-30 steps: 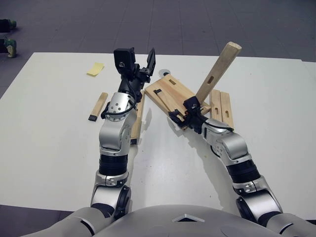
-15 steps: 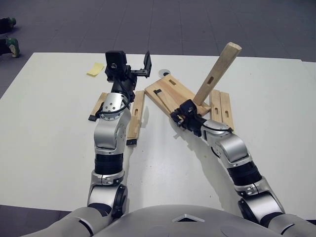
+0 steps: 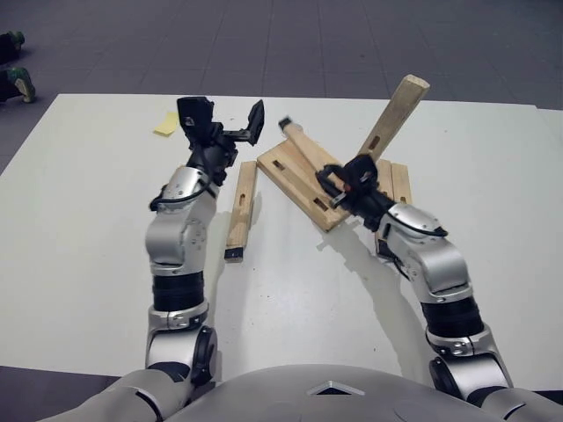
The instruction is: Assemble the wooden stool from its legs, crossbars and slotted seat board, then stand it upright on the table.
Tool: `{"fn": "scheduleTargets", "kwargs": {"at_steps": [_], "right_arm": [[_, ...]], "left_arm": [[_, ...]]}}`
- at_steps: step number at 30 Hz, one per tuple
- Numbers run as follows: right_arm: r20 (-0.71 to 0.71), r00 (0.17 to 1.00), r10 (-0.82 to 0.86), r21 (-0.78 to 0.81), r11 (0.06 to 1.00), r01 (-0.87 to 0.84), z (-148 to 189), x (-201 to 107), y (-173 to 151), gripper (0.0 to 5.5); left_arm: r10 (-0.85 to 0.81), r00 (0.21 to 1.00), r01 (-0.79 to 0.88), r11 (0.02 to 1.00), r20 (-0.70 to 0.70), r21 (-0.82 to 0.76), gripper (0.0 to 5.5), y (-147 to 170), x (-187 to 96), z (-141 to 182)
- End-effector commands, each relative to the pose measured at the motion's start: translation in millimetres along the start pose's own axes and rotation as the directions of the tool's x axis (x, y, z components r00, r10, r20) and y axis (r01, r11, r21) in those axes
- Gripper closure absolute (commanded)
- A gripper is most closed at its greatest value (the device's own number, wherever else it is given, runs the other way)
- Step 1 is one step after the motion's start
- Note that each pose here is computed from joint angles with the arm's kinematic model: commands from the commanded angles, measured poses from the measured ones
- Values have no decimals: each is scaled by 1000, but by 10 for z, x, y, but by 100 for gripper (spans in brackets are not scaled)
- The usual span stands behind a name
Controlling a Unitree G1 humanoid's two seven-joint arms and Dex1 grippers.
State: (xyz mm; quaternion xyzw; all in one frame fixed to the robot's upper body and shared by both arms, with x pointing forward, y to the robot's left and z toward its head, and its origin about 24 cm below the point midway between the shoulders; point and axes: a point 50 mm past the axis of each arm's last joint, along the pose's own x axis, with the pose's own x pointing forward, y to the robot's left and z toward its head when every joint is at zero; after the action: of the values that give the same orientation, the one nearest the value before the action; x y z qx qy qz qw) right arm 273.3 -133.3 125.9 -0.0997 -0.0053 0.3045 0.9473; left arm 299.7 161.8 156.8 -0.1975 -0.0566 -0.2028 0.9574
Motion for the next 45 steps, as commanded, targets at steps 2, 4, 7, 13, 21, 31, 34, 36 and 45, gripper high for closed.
{"fn": "scheduleTargets", "kwargs": {"at_steps": [2,4,7,13,21,31,34,36,45], "right_arm": [[181,982,55,-193,981,-19,356,-163,-140,418],[206,975,87,-221,974,-40,395,-176,-131,418],[235,962,138,-246,966,-78,444,-188,-93,418],[208,935,286,-379,905,-192,537,-250,-17,418],[109,900,422,-597,752,-280,709,-276,-72,418],[-6,861,508,-758,559,-335,834,-280,-133,418],[-10,858,514,-774,539,-332,840,-270,-130,418],[-12,857,516,-780,531,-331,838,-268,-128,418],[1,858,514,-808,506,-303,865,-229,-115,418]], "left_arm": [[-290,953,299,862,86,-409,10,125,28,583],[-345,937,335,841,54,-426,10,63,122,645],[-434,901,390,799,10,-457,10,-74,217,666],[-559,820,449,761,-123,-468,10,-232,272,656],[-634,682,559,773,-364,-301,10,-166,171,797],[-723,482,711,653,-495,-261,10,-115,53,863],[-728,462,712,645,-506,-278,58,-103,45,795],[-732,454,707,643,-508,-295,86,-106,49,750],[-733,430,697,641,-527,-322,238,-142,27,585]]}}
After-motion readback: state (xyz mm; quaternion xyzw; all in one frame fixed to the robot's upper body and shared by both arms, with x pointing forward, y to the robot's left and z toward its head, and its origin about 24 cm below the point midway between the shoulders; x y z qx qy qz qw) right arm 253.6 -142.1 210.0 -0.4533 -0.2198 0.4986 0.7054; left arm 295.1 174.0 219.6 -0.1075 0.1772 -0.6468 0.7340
